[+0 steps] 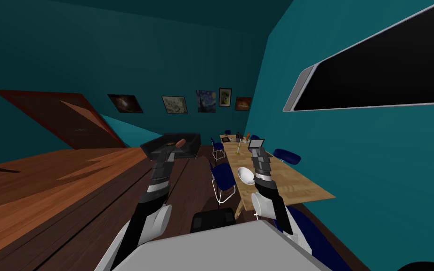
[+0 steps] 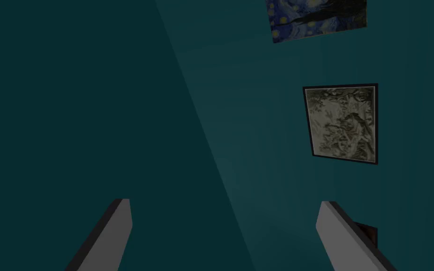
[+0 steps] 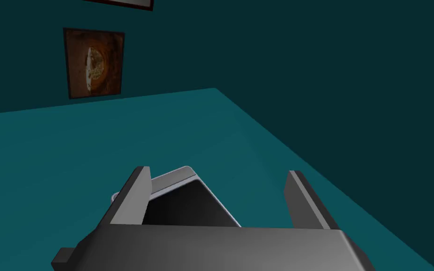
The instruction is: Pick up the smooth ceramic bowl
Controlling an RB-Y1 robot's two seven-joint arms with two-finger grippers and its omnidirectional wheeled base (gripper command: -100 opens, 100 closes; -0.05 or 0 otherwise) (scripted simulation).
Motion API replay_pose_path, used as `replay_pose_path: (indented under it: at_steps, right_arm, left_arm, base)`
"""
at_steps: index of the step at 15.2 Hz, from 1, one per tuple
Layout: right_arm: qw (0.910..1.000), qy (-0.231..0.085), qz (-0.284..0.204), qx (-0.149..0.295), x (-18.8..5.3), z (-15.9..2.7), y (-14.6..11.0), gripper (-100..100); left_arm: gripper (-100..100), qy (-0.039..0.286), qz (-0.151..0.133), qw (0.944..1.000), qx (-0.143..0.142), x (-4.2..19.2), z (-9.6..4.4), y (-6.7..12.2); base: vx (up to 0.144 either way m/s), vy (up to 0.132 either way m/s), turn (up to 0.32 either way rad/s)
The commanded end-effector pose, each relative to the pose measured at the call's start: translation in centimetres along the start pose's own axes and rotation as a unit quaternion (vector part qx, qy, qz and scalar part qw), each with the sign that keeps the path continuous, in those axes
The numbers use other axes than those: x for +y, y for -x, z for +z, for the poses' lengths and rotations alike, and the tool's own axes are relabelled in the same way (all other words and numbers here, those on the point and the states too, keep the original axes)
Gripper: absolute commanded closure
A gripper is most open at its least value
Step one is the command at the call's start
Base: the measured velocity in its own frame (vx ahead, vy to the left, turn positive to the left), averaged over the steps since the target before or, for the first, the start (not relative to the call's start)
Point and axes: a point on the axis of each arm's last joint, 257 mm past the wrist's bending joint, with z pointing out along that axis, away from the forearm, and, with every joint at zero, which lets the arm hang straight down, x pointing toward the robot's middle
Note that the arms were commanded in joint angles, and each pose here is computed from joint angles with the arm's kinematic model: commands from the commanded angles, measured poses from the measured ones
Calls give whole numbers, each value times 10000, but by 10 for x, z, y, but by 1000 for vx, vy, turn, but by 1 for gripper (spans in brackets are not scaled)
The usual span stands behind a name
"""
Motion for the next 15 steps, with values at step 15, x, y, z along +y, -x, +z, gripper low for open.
replay_pose_path:
  at_steps: [15]
  right_arm:
    - [9695,-1198,-904,1939,-118,-71,-51,-100]
  left_arm:
    - [0,-1,-1,10000,0,0,0,0]
  base:
    - [-46,31,65]
